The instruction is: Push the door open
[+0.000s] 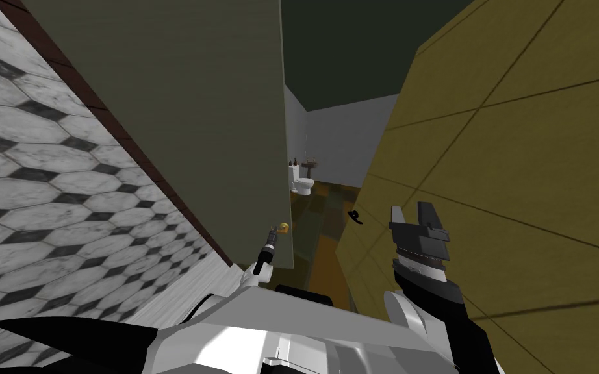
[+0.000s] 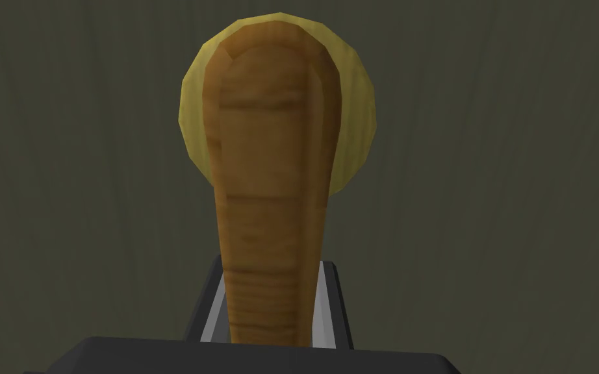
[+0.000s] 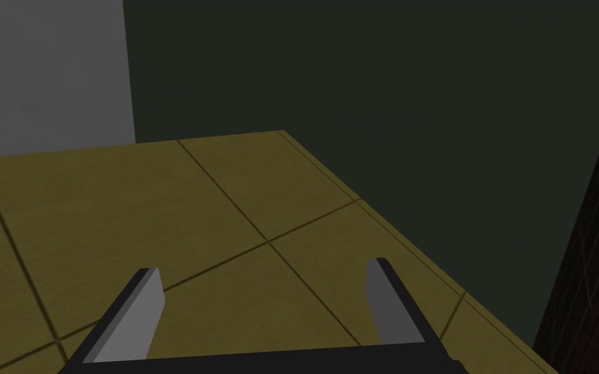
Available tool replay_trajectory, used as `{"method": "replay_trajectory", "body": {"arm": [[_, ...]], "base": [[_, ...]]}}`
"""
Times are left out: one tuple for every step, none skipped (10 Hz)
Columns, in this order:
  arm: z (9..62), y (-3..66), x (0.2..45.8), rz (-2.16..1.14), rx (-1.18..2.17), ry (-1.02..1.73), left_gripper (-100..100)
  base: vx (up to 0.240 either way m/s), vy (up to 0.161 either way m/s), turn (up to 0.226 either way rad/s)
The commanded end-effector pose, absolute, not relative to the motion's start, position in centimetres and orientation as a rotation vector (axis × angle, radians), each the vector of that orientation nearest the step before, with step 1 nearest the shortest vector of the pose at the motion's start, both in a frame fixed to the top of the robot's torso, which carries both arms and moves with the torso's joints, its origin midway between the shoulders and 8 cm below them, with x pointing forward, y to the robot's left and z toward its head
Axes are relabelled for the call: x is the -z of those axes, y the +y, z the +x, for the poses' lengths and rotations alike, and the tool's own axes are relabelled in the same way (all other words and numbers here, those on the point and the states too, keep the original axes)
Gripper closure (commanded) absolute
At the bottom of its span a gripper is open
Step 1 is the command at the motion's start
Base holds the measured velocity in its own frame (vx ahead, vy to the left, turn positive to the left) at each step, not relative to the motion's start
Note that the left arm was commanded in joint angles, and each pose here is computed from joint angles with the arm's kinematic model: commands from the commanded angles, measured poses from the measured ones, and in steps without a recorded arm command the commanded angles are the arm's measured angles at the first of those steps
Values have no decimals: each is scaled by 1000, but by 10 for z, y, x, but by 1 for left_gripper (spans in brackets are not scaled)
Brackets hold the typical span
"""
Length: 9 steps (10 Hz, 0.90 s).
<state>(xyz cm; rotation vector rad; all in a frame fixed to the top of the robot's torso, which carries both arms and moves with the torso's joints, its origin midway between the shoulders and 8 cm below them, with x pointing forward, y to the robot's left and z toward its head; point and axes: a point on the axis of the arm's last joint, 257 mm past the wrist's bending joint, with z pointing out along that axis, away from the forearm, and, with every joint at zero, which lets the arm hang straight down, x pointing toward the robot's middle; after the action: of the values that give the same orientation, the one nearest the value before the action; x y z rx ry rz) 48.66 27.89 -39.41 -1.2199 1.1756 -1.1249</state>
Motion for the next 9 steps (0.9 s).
{"method": "replay_trajectory", "body": {"arm": [[489, 284, 387, -1211, 1124, 1163, 100], [488, 291, 387, -1229, 1109, 1141, 100], [488, 292, 388, -1233, 1105, 1136, 100], [487, 295, 388, -1242, 1099, 1125, 100], [486, 297, 389, -1250, 1093, 1116, 100], [486, 299, 389, -1259, 1088, 1107, 100], [485, 301, 390, -1266, 1085, 1099, 100], [484, 302, 390, -1276, 1080, 1089, 100], [483, 303, 391, -1285, 1076, 1079, 100]], "base": [[46, -5, 2], [109, -41, 50], [172, -79, 71], [172, -111, 70], [158, -113, 82], [149, -87, 71], [164, -71, 56], [170, -66, 57], [167, -63, 60]]}}
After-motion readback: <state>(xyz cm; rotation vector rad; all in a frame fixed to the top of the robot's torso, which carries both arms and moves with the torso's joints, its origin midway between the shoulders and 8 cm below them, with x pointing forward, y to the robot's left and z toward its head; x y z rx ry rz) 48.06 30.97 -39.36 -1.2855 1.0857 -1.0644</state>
